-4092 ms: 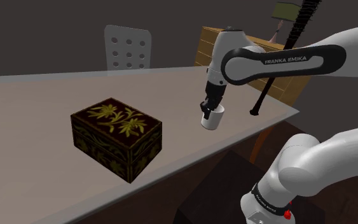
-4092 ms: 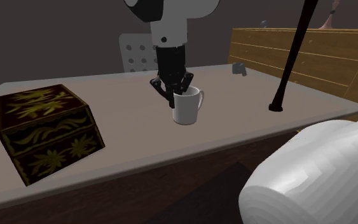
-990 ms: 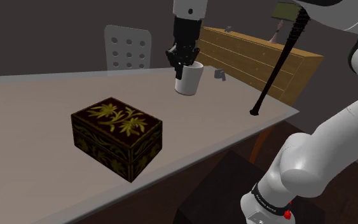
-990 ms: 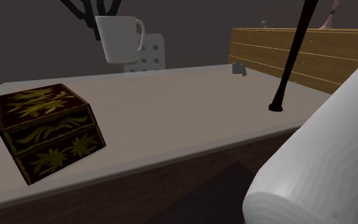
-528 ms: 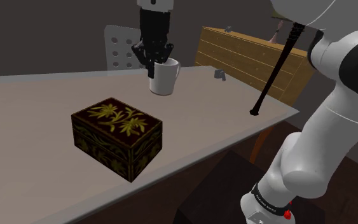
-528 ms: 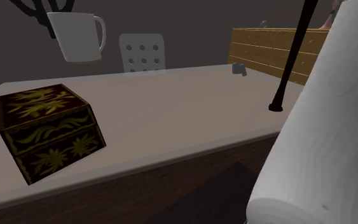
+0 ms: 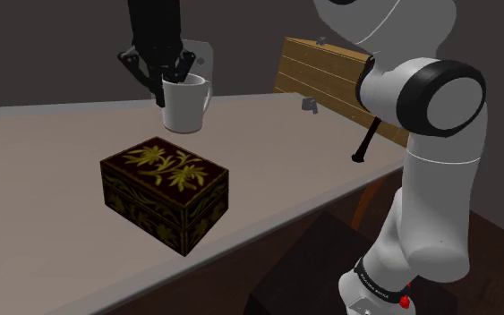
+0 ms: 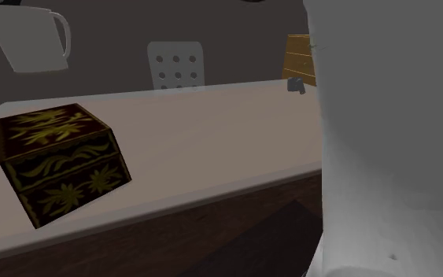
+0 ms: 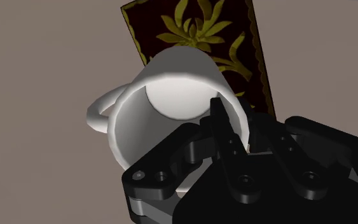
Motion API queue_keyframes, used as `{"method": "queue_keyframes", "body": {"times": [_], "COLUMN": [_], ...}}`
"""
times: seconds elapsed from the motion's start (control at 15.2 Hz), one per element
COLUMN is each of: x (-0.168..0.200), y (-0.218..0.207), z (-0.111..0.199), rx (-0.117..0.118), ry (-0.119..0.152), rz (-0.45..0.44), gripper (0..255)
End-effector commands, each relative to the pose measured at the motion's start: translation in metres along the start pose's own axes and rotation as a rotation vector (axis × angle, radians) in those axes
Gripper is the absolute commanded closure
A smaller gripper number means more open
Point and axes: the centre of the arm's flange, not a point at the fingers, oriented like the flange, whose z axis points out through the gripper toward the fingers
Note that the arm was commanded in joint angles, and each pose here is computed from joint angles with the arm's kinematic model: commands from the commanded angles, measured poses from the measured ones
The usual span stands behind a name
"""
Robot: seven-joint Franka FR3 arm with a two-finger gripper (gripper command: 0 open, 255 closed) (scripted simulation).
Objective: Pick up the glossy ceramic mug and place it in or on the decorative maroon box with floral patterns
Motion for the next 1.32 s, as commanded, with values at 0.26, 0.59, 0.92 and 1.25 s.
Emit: {"method": "queue_keyframes", "body": {"times": [0.26, 0.59, 0.92, 1.25], "x": [0.013, 0.013, 0.014, 0.014], "y": [-0.023, -0.025, -0.026, -0.027], "z": [0.017, 0.043, 0.069, 0.094], "rx": [-0.001, -0.001, -0.001, -0.001], "ry": [-0.001, -0.001, -0.001, -0.001], "rz": [0.003, 0.003, 0.003, 0.003], "gripper": [255, 255, 255, 255]}}
